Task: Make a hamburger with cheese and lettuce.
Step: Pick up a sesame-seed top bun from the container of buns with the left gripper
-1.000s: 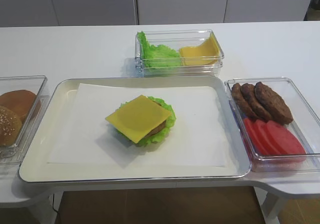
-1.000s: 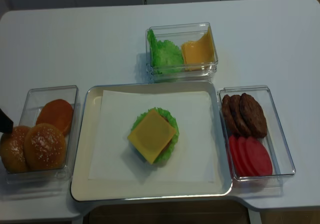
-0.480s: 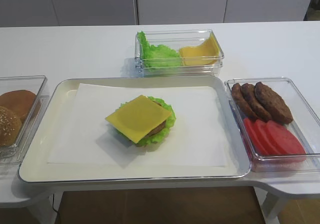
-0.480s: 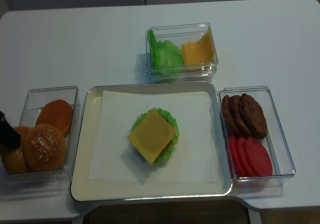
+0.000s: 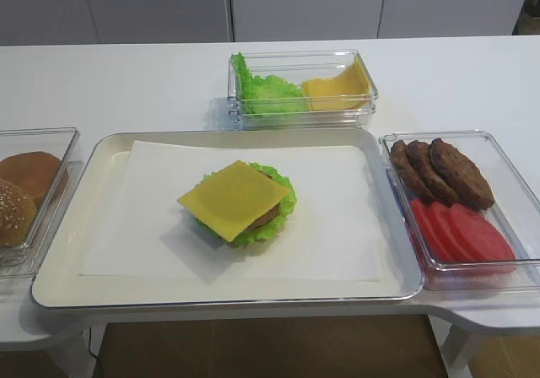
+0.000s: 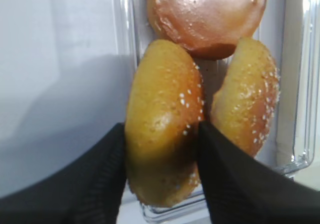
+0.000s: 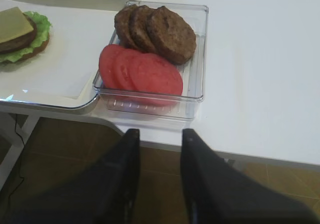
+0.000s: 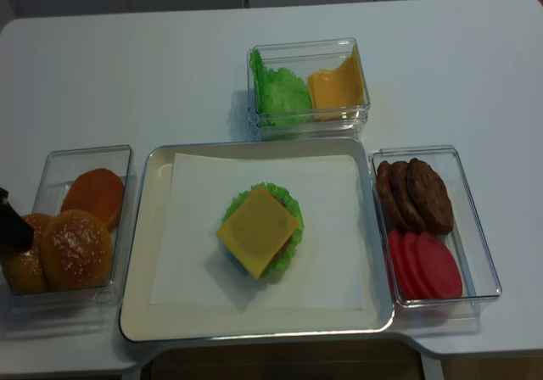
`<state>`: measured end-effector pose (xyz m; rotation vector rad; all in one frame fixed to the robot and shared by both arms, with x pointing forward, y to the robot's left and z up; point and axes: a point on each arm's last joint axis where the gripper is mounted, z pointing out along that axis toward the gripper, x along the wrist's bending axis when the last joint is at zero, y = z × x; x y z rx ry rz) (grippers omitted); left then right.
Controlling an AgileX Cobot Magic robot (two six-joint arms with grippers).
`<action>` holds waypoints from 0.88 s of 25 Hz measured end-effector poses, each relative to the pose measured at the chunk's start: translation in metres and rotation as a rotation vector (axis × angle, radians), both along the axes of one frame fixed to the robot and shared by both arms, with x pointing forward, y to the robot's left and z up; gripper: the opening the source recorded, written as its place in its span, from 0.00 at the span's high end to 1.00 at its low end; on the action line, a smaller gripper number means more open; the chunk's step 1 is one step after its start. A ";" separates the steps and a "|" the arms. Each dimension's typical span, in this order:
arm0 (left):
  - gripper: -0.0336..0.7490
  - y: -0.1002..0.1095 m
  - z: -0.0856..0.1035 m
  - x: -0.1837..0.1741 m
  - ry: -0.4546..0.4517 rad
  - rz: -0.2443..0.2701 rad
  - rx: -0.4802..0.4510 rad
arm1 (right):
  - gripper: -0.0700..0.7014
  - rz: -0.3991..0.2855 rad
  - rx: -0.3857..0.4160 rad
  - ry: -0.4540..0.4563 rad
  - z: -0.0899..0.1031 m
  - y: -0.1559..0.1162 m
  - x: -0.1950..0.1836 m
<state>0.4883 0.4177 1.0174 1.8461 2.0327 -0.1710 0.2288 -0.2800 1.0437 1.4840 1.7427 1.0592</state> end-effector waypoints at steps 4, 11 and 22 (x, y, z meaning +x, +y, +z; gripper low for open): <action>0.57 0.002 0.005 0.002 -0.012 -0.004 0.015 | 0.63 0.000 0.000 0.000 0.000 0.000 0.000; 0.64 0.004 0.012 0.006 -0.038 -0.005 0.026 | 0.63 0.000 0.000 0.000 0.000 0.000 0.000; 0.71 -0.002 0.027 0.002 -0.106 -0.004 0.027 | 0.63 0.000 0.000 0.000 0.000 0.000 0.000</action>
